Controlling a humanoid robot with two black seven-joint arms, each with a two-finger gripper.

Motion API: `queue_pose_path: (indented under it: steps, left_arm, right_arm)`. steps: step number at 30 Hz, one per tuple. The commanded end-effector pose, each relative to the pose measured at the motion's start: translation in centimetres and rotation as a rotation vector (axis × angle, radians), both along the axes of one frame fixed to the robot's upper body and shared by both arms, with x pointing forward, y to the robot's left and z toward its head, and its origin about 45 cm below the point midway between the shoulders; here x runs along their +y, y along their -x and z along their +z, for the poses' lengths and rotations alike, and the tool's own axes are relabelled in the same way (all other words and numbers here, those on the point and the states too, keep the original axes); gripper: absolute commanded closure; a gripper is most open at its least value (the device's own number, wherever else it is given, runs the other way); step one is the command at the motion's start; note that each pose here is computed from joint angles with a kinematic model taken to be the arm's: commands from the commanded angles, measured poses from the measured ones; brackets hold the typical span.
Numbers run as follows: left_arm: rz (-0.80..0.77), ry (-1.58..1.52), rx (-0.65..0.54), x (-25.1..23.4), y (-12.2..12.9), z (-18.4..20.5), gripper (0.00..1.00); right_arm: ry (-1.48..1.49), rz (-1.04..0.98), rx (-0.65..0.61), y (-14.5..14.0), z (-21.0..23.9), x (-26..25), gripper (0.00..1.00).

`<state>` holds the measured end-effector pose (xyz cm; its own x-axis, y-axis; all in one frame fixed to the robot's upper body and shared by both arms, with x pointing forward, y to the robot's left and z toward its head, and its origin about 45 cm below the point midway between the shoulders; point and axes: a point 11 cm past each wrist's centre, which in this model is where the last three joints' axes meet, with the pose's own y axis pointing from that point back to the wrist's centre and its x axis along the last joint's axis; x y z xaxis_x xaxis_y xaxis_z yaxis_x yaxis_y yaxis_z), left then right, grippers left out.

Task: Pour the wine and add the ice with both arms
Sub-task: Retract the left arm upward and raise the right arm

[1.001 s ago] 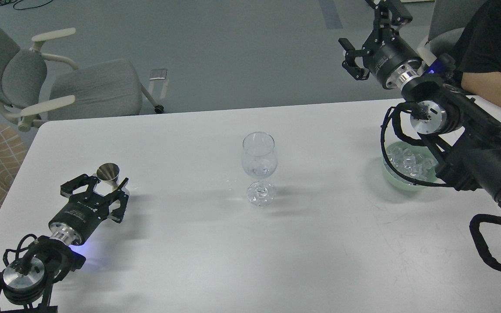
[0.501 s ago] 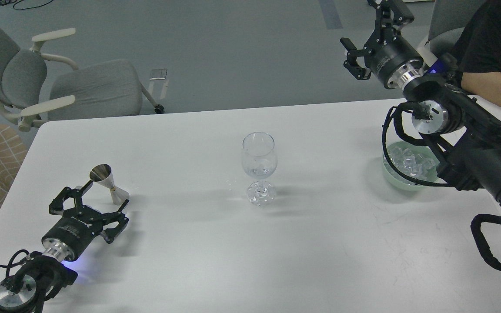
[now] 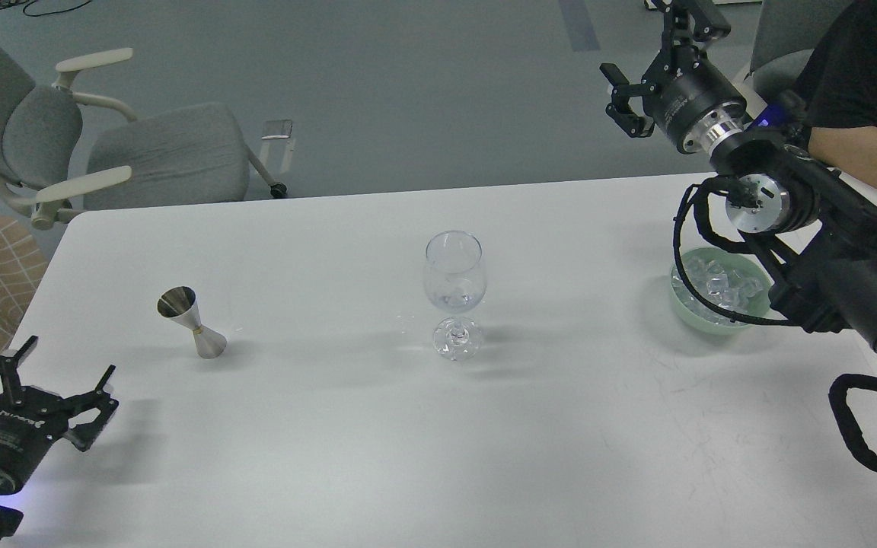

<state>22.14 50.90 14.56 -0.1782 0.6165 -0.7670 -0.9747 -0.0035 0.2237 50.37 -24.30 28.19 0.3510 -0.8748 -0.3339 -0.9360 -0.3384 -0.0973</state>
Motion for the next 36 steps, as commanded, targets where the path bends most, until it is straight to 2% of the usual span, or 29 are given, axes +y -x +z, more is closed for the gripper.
queue_pose_path:
  steps: [1, 3, 5, 7, 11, 13, 16, 20, 23, 25, 29, 33, 36]
  left_arm:
    - [-0.009, -0.094, -0.05, 2.4, -1.7, 4.0, 0.02]
    - [-0.022, -0.121, -0.088, 2.7, -3.2, 5.7, 0.02]
    - [-0.051, -0.158, -0.186, 2.4, -6.5, 9.6, 0.02]
    - [-0.064, -0.21, -0.26, 2.5, -8.6, 13.1, 0.02]
    - [-0.057, -0.295, -0.308, 2.7, -10.8, 16.0, 0.02]
    - [-0.06, -0.374, -0.343, 1.4, -13.3, 17.2, 0.02]
    - [-0.076, -0.472, -0.396, -0.7, -15.8, 18.4, 0.02]
    - [-0.127, -0.607, -0.435, -3.7, -17.6, 18.3, 0.02]
    - [-0.032, -0.637, -0.454, -4.8, -19.2, 19.1, 0.02]
    - [0.067, -0.646, -0.419, -5.6, -20.5, 19.0, 0.02]
    - [0.075, -0.626, -0.411, -6.5, -20.8, 18.7, 0.02]
    - [0.087, -0.391, -0.448, -9.3, -21.9, 18.0, 0.02]
    - [0.098, -0.31, -0.46, -9.5, -22.2, 18.2, 0.02]
  right_arm:
    - [0.008, 0.005, -0.01, 0.1, 0.4, -0.2, 0.0]
    - [0.015, 0.009, -0.018, 0.1, 0.7, -0.4, 0.0]
    - [0.06, 0.025, -0.021, 0.4, 0.6, -0.7, 0.0]
    - [0.097, 0.039, -0.024, 0.7, 0.6, -1.0, 0.0]
    - [0.156, 0.055, -0.031, 1.1, 0.8, -1.7, 0.0]
    - [0.226, 0.068, -0.038, 1.4, 0.7, -2.3, 0.0]
    - [0.306, 0.077, -0.037, 1.9, 0.1, -3.0, 0.0]
    - [0.392, 0.082, -0.049, 2.5, 0.0, -4.3, 0.0]
    - [0.442, 0.092, -0.053, 3.0, -0.4, -4.8, 0.0]
    - [0.524, 0.091, -0.064, 3.6, -0.5, -5.7, 0.0]
    - [0.654, 0.123, -0.082, 4.9, -1.2, -6.2, 0.0]
    - [0.846, 0.156, -0.109, 7.0, -1.1, -8.2, 0.0]
    - [0.98, 0.171, -0.134, 8.3, -0.7, -9.7, 0.0]
